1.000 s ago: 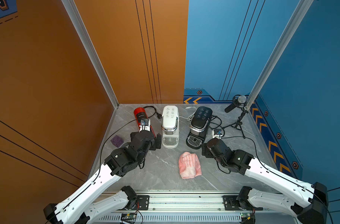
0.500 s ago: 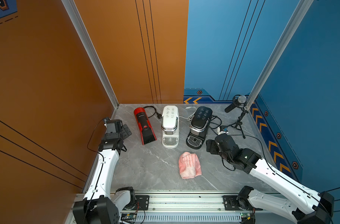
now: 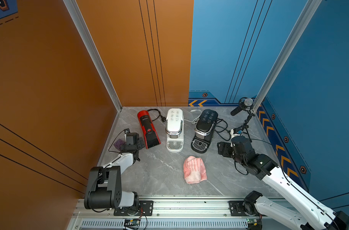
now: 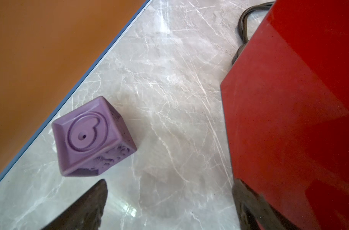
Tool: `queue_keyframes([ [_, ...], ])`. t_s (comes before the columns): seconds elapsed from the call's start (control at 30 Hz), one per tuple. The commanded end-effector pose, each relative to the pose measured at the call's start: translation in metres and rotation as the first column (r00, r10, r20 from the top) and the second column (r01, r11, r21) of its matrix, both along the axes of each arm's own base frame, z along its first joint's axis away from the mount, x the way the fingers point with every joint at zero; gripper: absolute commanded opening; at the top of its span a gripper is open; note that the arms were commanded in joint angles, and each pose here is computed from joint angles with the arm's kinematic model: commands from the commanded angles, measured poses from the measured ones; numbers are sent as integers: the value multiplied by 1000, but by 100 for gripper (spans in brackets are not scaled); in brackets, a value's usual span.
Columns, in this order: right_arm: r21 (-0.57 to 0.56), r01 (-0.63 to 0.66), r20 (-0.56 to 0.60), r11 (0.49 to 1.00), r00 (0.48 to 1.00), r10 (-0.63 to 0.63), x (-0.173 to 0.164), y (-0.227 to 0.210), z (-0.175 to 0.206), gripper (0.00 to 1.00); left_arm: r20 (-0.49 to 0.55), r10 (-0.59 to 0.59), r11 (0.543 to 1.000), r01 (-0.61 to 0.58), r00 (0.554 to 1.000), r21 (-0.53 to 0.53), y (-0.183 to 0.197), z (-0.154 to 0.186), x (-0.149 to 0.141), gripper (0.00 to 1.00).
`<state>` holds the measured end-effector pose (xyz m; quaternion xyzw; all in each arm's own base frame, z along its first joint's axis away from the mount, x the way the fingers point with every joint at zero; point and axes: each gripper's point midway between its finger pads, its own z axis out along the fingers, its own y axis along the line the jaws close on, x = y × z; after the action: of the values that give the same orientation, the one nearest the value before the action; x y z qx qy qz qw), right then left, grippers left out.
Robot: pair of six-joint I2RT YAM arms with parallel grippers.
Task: Wipe the surface of a coffee machine
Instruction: Reset both arms
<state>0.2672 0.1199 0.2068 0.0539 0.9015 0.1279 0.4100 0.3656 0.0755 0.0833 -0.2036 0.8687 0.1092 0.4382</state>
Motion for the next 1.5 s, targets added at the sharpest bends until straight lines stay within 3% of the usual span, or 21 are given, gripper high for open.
queue_keyframes([
  [0.0,-11,-23,-24,1000,999,23,1,2,-10,83,142,-29,997,19,989,69,1,22,15,98],
  [0.3,-17,-50,-72,999,996,49,9,10,-23,82,184,-242,964,215,953,155,-42,13,23,98],
  [0.67,-80,-25,14,996,1000,27,22,-3,4,82,192,-258,959,226,947,174,-46,5,23,99],
  [0.73,-129,17,56,991,998,-10,27,-13,14,85,192,-258,958,225,947,175,-46,5,23,99],
  [0.83,-162,170,167,972,975,-143,33,-38,43,100,192,-259,958,227,947,175,-46,5,23,99],
  [0.93,-163,290,304,943,924,-231,44,-54,67,100,189,-261,957,228,947,178,-47,5,23,99],
  [1.03,-227,397,339,889,888,-310,54,-75,78,100,191,-259,958,225,947,180,-46,5,23,99],
  [1.17,-318,169,238,933,967,-94,85,-73,60,100,192,-262,957,228,946,181,-48,6,23,99],
  [1.27,-293,194,218,936,967,-132,94,-105,35,100,190,-262,956,229,946,182,-48,5,23,98],
  [1.47,-248,256,368,934,917,-154,88,-143,-28,100,190,-262,957,228,946,181,-48,5,23,99],
])
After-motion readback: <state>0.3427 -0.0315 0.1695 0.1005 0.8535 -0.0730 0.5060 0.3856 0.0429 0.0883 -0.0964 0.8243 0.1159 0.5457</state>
